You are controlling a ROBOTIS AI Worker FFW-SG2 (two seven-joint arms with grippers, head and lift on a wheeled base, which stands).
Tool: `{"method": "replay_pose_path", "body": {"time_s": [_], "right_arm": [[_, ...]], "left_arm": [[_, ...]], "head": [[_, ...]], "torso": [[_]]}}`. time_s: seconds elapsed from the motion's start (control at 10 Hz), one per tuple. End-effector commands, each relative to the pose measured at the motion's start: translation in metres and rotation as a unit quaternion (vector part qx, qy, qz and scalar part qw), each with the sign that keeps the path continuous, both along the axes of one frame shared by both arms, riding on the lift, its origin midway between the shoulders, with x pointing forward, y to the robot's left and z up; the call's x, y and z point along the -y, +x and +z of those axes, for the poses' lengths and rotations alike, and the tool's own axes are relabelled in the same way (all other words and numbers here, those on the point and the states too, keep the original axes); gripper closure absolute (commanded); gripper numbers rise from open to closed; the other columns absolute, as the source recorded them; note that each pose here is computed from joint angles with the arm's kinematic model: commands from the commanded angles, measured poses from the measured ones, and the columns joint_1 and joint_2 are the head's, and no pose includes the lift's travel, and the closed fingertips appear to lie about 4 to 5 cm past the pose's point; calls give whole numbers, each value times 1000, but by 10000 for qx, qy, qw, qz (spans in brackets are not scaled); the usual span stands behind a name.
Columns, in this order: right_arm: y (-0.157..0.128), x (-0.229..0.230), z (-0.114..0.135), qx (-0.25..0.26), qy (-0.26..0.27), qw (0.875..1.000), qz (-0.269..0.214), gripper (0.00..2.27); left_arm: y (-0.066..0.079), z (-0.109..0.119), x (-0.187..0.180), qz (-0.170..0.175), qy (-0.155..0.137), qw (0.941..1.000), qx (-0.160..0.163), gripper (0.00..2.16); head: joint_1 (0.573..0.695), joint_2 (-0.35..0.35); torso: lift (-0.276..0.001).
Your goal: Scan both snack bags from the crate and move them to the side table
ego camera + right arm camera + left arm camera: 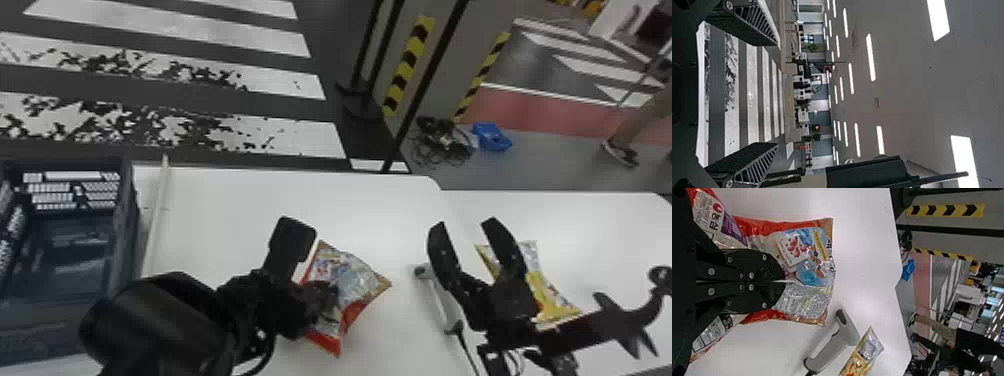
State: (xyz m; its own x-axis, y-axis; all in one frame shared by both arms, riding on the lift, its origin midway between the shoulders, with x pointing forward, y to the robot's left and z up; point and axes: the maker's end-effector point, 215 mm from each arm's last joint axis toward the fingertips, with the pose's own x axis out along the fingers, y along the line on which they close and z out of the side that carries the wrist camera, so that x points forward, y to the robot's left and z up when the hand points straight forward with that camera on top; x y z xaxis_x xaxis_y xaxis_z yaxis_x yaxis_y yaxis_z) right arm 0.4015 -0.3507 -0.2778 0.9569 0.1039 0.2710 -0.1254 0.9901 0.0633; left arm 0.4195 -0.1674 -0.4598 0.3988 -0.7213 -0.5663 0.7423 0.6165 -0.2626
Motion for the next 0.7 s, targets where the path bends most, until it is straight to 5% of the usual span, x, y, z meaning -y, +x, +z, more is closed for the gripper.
{"method": "replay_pose_path", "body": {"time_s": [0.0,0.1,0.2,0.4,0.6], "right_arm": [[2,0,1,6,-8,10000,5,80],[2,-1,2,19,3,10000,21,80],[2,-2,2,24,6,10000,30,80],[-2,-2,2,18,13,10000,28,80],[-6,-2,3,7,-11,10000,41,80]], "left_arm": [[-22,-5,11,-197,44,9997,-114,1878],[-25,-9,11,-237,78,9996,-139,1875],[-22,-15,9,-185,182,9996,-59,1642],[-8,-16,3,-92,370,9989,266,124],[5,-6,1,78,383,9979,517,9]], "head": [[695,-350],[695,-350],[695,-350],[695,-350],[695,-350]], "torso": [[-95],[-95],[-95],[-95],[-95]]}}
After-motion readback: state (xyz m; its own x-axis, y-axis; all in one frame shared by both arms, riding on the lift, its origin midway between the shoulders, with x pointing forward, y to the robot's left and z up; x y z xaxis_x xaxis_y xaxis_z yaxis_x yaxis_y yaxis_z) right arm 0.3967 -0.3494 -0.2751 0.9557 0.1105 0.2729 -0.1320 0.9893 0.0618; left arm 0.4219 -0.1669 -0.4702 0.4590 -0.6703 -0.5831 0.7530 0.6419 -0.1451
